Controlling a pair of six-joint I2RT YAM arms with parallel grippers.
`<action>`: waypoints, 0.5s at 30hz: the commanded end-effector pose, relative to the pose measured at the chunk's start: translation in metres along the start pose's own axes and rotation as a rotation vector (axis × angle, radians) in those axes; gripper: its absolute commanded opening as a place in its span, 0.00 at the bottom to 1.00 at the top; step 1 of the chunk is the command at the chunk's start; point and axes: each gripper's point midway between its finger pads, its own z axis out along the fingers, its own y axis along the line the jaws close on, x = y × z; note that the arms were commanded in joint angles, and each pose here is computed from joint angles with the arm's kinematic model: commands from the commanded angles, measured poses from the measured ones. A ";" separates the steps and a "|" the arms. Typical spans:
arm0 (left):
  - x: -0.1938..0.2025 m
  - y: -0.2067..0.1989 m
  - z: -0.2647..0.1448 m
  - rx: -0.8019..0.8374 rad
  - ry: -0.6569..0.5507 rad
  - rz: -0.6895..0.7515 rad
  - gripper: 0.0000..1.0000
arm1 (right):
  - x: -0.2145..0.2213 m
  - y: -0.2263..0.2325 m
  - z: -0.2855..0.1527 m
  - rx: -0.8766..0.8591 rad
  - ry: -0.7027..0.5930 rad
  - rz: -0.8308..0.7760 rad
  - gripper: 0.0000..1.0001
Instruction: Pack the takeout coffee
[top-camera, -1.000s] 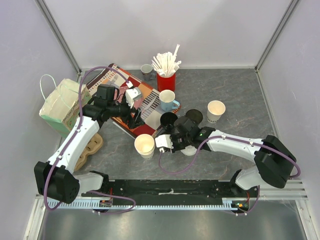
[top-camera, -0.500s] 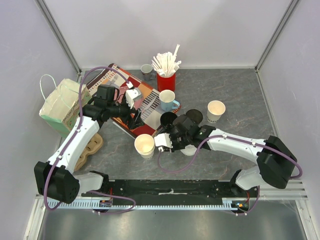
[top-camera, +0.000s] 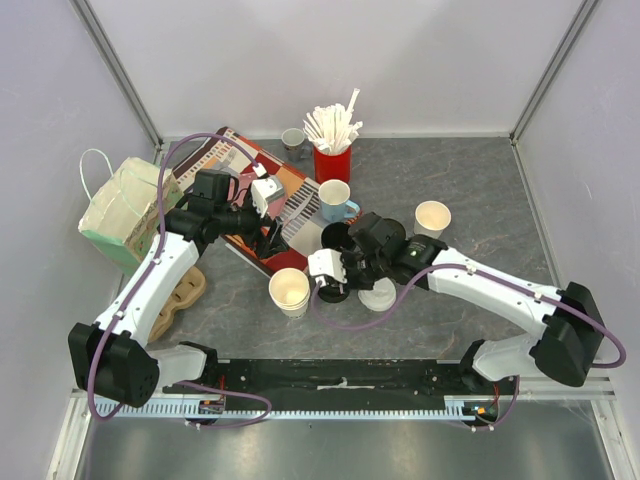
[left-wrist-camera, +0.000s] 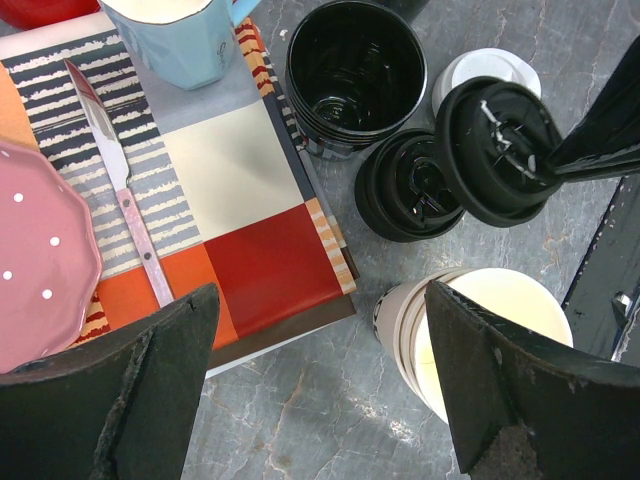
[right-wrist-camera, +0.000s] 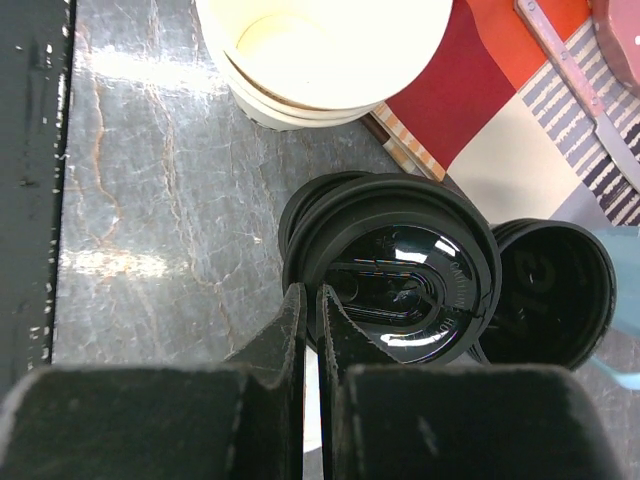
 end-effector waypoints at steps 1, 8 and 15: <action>-0.010 -0.001 -0.005 0.001 -0.030 0.051 0.91 | -0.024 0.003 -0.031 -0.016 -0.008 0.082 0.00; -0.009 -0.001 -0.005 -0.001 -0.030 0.055 0.91 | -0.009 -0.035 -0.065 0.188 0.122 0.338 0.00; -0.010 0.000 -0.006 -0.006 -0.031 0.051 0.91 | 0.015 -0.090 -0.124 0.450 0.105 0.591 0.00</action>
